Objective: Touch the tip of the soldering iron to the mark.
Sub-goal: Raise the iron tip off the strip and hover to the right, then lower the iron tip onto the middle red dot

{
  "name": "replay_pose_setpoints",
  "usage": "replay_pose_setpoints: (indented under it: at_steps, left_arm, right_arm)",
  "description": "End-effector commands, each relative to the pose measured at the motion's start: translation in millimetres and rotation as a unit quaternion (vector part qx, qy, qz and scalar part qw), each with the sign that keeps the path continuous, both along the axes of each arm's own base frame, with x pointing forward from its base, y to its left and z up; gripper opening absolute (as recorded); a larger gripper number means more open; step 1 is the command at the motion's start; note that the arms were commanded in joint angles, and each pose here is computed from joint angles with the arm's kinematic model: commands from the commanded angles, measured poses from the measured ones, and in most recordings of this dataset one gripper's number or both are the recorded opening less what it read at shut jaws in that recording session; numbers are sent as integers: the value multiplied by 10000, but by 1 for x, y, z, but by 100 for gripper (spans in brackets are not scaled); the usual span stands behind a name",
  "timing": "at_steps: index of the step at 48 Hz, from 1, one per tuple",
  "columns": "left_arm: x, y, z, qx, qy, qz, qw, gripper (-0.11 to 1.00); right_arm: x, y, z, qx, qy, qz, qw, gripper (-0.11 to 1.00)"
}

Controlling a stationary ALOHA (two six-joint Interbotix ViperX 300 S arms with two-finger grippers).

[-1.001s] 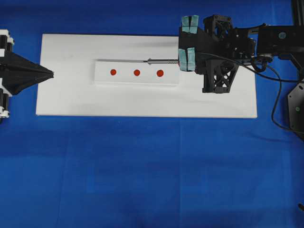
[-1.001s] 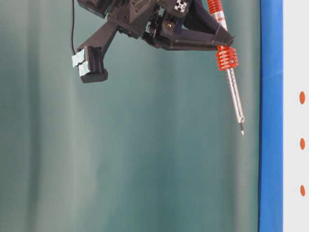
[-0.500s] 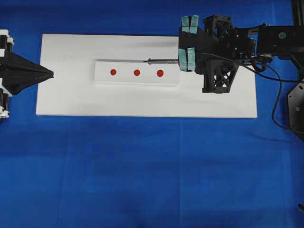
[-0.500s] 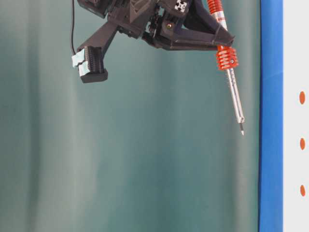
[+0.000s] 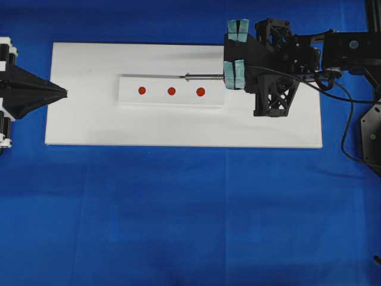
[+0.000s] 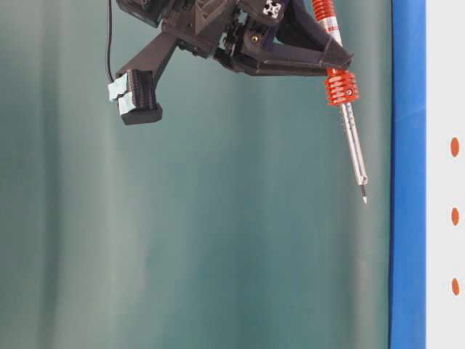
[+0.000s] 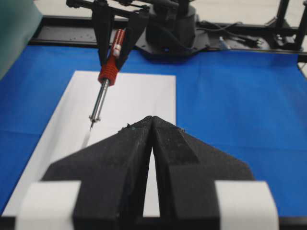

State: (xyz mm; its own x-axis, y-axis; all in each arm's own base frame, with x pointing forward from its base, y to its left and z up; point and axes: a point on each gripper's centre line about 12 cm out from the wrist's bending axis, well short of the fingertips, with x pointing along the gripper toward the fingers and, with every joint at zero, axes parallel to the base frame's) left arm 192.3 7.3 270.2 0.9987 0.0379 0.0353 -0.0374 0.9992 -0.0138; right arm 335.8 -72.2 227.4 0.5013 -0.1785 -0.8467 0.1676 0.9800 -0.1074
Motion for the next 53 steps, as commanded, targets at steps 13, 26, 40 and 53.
replay_pose_setpoints:
  at_steps: [13,26,40,53]
  left_arm:
    - [1,1,4,3,-77,13,10000,2]
    - [1,1,4,3,-77,13,10000,2]
    - [1,1,4,10,-76,13,10000,2]
    - [1,1,4,3,-77,13,10000,2]
  right_arm:
    - [10,2,-6,41,-115,47,9999,6]
    - [22,2,-32,100,64,80,9999,6]
    - [28,1,-51,136,176,86,9997,6]
    - [29,-1,-58,144,268,73,9995,6]
